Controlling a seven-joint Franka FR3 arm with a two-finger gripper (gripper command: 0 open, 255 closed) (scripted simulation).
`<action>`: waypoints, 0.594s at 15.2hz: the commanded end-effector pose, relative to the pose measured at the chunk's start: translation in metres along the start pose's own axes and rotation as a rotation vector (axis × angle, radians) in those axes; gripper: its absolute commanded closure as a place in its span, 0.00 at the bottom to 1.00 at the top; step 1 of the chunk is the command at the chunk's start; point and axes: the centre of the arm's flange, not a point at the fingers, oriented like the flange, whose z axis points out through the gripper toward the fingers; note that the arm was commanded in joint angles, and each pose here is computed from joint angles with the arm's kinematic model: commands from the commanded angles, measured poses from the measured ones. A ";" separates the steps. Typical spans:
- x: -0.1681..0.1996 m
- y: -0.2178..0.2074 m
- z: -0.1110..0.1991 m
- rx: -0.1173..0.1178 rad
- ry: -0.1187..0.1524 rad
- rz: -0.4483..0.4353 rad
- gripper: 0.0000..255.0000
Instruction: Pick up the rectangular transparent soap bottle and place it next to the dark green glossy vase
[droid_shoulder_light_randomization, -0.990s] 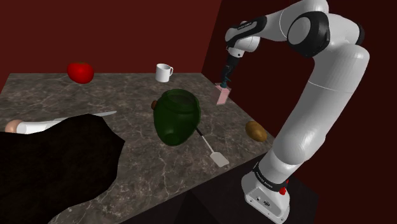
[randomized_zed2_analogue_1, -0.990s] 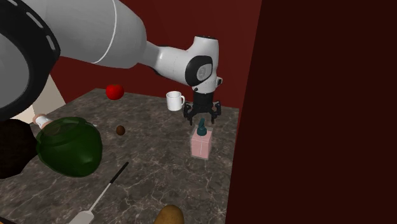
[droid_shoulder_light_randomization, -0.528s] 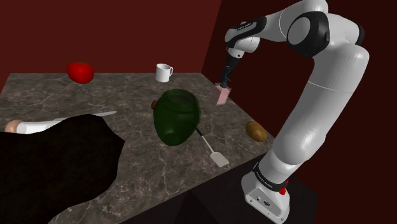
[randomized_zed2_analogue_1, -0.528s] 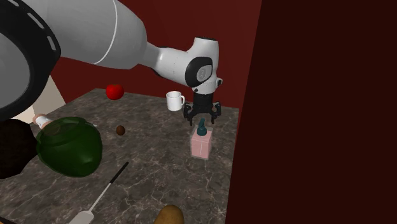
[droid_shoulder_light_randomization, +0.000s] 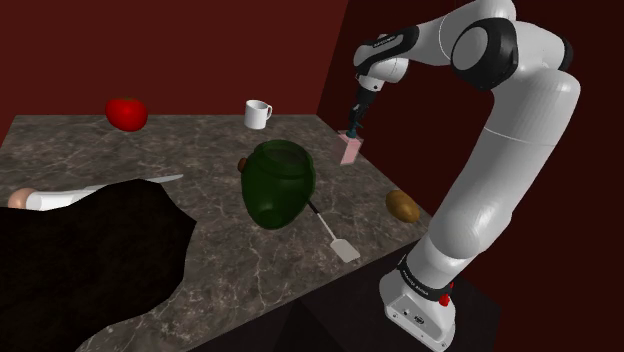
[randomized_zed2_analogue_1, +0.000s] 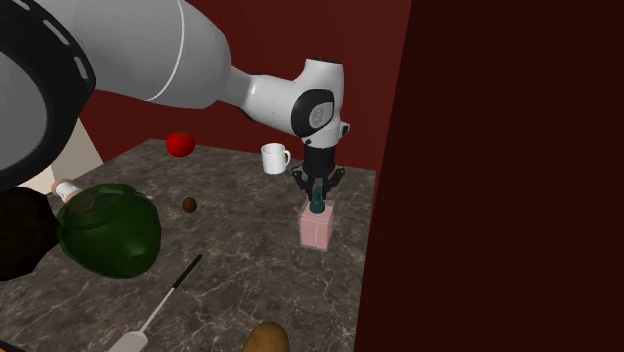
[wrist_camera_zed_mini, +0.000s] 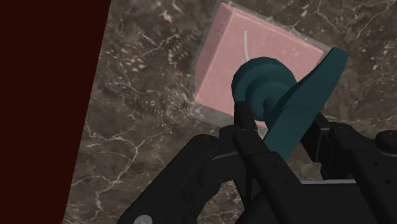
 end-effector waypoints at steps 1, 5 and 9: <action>0.000 0.000 0.000 0.000 0.000 0.000 1.00; 0.000 -0.001 -0.016 0.000 0.000 0.000 1.00; 0.001 -0.001 -0.037 0.000 0.000 0.000 1.00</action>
